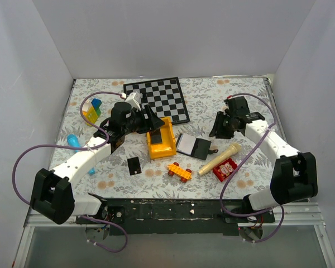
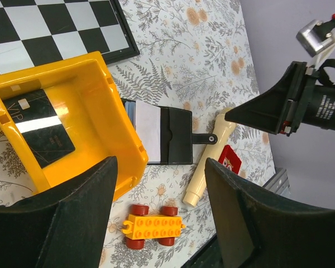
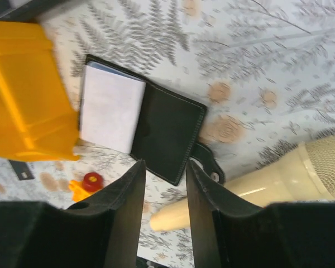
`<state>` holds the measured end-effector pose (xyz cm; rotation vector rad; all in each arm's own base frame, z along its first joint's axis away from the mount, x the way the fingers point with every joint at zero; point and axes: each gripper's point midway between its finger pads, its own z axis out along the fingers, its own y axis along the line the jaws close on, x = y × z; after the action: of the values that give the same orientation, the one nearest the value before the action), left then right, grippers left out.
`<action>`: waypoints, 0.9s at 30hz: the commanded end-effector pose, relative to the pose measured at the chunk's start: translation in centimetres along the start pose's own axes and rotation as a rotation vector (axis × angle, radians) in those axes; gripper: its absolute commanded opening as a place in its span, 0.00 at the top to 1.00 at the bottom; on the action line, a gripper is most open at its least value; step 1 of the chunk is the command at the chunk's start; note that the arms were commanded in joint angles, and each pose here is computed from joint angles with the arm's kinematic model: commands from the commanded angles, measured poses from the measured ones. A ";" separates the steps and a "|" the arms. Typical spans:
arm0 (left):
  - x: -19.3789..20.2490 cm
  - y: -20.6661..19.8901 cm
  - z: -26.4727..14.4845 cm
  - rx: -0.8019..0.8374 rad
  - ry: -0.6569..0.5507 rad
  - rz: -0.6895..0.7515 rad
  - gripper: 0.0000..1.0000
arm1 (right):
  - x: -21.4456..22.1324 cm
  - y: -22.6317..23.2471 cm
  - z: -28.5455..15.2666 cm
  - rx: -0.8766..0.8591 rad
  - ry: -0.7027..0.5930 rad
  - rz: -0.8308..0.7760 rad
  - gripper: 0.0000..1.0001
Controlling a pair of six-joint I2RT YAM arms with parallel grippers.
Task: Put the credit cards into the card holder
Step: Open the card holder at the center of the board.
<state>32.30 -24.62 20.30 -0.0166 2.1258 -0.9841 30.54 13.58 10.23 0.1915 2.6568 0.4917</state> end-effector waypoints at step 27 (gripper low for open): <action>0.7 -0.5 0.4 0.041 0.054 0.020 0.38 | 5.8 1.5 8.2 0.010 0.243 -0.021 0.99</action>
<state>31.86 -25.11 19.95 0.0116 2.1449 -1.0169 29.52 20.58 3.38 0.1115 2.8454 0.6758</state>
